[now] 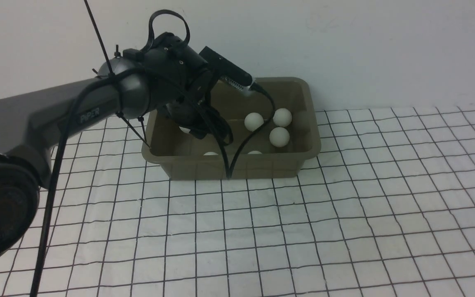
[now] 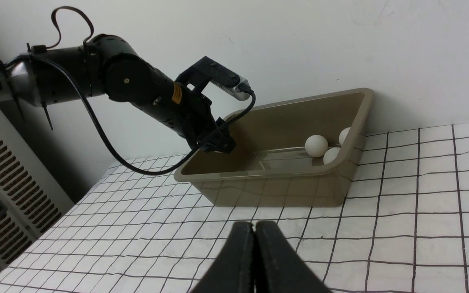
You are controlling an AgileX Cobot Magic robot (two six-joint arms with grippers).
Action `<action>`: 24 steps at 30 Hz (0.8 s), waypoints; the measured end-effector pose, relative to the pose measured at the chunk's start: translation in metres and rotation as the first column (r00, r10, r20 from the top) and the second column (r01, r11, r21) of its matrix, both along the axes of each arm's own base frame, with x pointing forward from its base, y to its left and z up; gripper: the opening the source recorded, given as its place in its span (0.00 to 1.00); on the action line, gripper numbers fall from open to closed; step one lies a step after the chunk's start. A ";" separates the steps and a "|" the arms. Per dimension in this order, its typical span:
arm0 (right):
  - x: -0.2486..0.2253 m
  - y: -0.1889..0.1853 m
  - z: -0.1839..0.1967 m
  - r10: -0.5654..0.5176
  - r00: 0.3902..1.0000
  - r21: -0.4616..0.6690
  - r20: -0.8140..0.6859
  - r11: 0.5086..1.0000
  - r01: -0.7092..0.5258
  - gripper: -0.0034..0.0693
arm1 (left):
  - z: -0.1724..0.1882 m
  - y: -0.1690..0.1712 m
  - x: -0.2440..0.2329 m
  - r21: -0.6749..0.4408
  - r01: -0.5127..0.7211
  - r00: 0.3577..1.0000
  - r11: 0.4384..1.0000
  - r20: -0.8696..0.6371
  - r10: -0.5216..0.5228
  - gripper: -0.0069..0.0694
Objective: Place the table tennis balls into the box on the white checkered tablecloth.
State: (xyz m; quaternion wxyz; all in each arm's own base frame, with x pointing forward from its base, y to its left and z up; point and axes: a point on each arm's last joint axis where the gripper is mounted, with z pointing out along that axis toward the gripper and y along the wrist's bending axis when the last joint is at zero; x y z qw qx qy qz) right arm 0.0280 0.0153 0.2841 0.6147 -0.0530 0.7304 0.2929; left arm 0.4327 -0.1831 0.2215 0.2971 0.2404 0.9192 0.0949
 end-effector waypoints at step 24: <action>-0.001 0.001 0.000 0.011 1.000 0.029 -0.016 1.000 -0.011 0.02 | 0.009 0.001 0.010 0.034 -0.035 0.999 0.999 -0.007 0.035 0.65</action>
